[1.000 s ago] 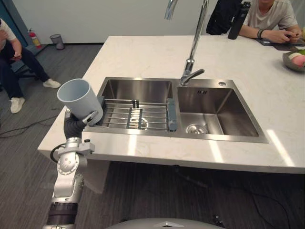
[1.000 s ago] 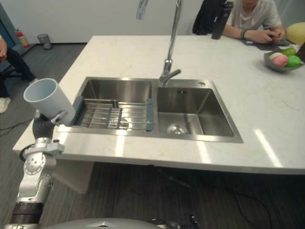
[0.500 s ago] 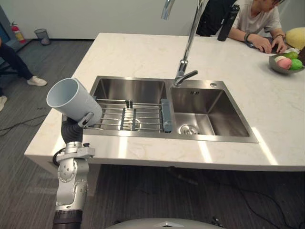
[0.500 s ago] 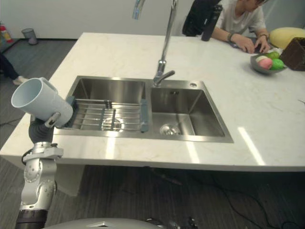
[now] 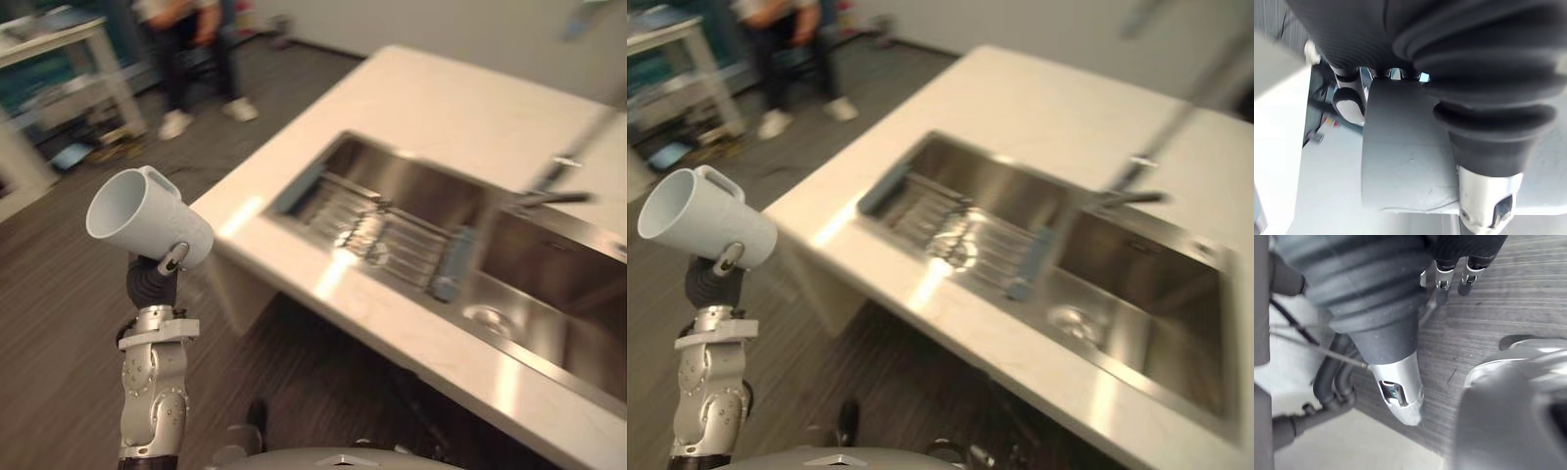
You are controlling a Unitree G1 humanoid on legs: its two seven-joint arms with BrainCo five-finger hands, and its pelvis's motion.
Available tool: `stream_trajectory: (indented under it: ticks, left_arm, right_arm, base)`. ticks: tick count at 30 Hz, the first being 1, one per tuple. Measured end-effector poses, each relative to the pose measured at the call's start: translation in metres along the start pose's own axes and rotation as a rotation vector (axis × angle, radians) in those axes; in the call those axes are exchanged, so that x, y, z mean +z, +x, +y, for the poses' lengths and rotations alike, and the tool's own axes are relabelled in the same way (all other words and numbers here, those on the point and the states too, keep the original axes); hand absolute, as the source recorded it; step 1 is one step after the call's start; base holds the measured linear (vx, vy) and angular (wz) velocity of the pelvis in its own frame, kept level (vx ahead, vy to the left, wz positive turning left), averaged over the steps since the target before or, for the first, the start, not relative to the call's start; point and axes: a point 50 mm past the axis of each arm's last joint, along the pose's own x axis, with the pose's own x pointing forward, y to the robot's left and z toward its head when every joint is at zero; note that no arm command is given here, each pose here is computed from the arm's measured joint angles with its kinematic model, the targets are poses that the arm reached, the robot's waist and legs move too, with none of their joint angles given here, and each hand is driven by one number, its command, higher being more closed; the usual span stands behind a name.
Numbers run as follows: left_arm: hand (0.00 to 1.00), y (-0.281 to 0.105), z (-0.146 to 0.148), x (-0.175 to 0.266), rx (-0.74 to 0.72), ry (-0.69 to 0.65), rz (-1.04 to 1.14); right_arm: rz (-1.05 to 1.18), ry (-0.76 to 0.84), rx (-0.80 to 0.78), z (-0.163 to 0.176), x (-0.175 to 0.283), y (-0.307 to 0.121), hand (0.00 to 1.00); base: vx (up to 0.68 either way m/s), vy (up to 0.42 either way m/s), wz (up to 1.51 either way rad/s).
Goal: Walk over to the sink, pick up the cup, carry it to the dishwasher, place the cup inside the dishwasher, then close the dishwasher door
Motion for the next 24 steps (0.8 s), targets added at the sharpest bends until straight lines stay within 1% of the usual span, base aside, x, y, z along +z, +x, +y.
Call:
stream_trajectory:
  ticks: [1, 3, 5, 7, 10, 11, 13, 15, 18, 20, 21, 23, 24]
  left_arm:
    - [1.00, 0.001, -0.002, 0.001, -0.018, -0.016, -0.002]
    - [1.00, 0.000, -0.008, -0.002, -0.068, -0.044, 0.008]
    - [1.00, -0.001, -0.020, -0.009, -0.134, -0.074, 0.037]
    - [1.00, -0.001, -0.039, -0.020, -0.230, -0.122, 0.067]
    - [1.00, 0.002, -0.050, -0.029, -0.281, -0.155, 0.098]
    - [1.00, 0.002, -0.049, -0.028, -0.289, -0.149, 0.102]
    - [1.00, 0.001, -0.049, -0.030, -0.294, -0.149, 0.116]
    - [1.00, 0.001, -0.055, -0.033, -0.314, -0.160, 0.127]
    - [1.00, -0.003, -0.069, -0.052, -0.365, -0.172, 0.213]
    - [1.00, -0.006, -0.080, -0.066, -0.429, -0.175, 0.281]
    - [1.00, -0.007, -0.082, -0.068, -0.445, -0.173, 0.288]
    - [1.00, -0.013, -0.083, -0.077, -0.446, -0.179, 0.327]
    - [1.00, -0.014, -0.083, -0.079, -0.447, -0.165, 0.331]
  right_arm:
    - [-0.023, 0.023, -0.023, -0.004, 0.009, 0.003, 0.00]
    - [-0.023, 0.011, -0.043, -0.015, 0.013, 0.004, 0.00]
    - [-0.007, 0.012, -0.069, -0.025, 0.011, 0.001, 0.00]
    - [0.011, 0.002, -0.101, -0.039, 0.007, -0.004, 0.00]
    - [0.088, 0.034, -0.088, -0.031, -0.009, -0.006, 0.00]
    - [0.100, 0.047, -0.063, -0.021, -0.010, -0.004, 0.00]
    - [0.104, 0.051, -0.047, -0.016, -0.007, -0.001, 0.00]
    - [0.106, 0.044, -0.043, -0.015, -0.007, -0.001, 0.00]
    - [0.115, 0.020, -0.044, -0.017, -0.011, -0.003, 0.00]
    - [0.149, 0.034, -0.060, -0.021, -0.027, -0.012, 0.00]
    - [0.153, 0.055, -0.066, -0.021, -0.033, -0.015, 0.00]
    - [0.124, 0.067, -0.066, -0.019, -0.032, -0.016, 0.00]
    - [0.058, 0.031, -0.036, -0.015, -0.020, -0.013, 0.00]
  base:
    - [-0.24, 0.062, 1.83]
    - [-0.18, 0.052, 1.70]
    - [-0.12, 0.098, 1.72]
    - [-0.01, 0.275, 2.14]
    - [0.04, 0.394, 2.00]
    - [0.00, 0.325, 1.60]
    - [-0.01, 0.101, 1.20]
    - [0.01, 0.015, 0.93]
    - [0.00, -0.085, 1.52]
    - [-0.01, -0.184, 1.83]
    - [0.01, -0.180, 1.32]
    - [0.04, -0.098, 0.42]
    - [0.01, -0.101, -0.07]
